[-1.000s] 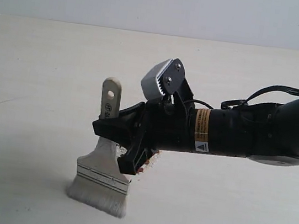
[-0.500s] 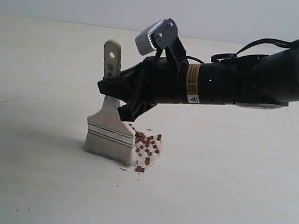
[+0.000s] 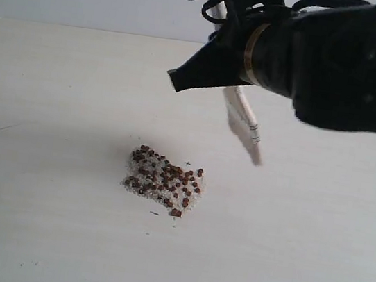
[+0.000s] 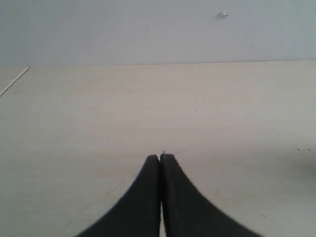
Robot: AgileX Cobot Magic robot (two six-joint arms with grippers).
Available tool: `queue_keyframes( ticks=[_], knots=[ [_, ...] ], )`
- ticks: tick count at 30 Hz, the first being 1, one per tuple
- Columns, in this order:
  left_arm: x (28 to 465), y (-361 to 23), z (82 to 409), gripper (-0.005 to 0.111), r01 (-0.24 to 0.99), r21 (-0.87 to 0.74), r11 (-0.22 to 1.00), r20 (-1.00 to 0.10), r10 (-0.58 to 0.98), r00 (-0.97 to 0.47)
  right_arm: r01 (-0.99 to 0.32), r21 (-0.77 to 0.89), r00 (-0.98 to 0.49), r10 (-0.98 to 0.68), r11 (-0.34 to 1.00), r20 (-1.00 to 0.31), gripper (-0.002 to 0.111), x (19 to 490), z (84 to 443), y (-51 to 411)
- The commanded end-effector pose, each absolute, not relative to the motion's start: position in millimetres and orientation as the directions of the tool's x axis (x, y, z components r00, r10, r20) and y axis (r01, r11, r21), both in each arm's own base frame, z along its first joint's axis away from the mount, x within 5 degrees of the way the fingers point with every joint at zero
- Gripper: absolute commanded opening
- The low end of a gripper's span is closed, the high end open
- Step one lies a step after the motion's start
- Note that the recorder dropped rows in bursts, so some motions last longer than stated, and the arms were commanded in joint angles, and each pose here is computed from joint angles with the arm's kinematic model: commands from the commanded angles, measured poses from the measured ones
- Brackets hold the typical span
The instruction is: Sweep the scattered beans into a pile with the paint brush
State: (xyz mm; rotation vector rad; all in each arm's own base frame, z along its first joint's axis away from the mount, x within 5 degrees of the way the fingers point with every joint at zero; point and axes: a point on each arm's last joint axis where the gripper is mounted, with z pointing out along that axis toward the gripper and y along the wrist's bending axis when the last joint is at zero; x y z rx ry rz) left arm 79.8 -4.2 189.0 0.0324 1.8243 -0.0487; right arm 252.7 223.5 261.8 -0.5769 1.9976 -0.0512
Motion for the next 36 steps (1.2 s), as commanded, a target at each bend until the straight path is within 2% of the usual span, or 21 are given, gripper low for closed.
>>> queue_keyframes(
  ticks=[1,7,13,17,21,36],
  knots=[
    [79.6,-4.4,189.6,0.0,0.049,-0.018,0.999,-0.97,-0.005,-0.244,-0.025,-0.28,-0.298,-0.275,0.96,-0.914,0.0,234.2,263.0,219.7],
    [79.6,-4.4,189.6,0.0,0.049,-0.018,0.999,-0.97,-0.005,-0.244,0.082,-0.188,-0.24,-0.164,0.979,-0.957,0.0,212.0,221.2,246.1],
    [79.6,-4.4,189.6,0.0,0.049,-0.018,0.999,-0.97,-0.005,-0.244,0.049,-0.269,-0.286,-0.245,0.962,-0.926,0.0,196.1,174.3,281.0],
    [79.6,-4.4,189.6,0.0,0.049,-0.018,0.999,-0.97,-0.005,-0.244,0.061,-0.301,-0.331,-0.265,0.952,-0.906,0.0,194.3,154.5,287.2],
    [79.6,-4.4,189.6,0.0,0.049,-0.018,0.999,-0.97,-0.005,-0.244,0.059,-0.313,-0.336,-0.276,0.948,-0.9,0.0,194.6,148.3,290.2],
    [79.6,-4.4,189.6,0.0,0.049,-0.018,0.999,-0.97,-0.005,-0.244,0.008,-0.159,-0.359,-0.145,0.987,-0.922,0.0,205.7,160.1,331.2]
  ],
)
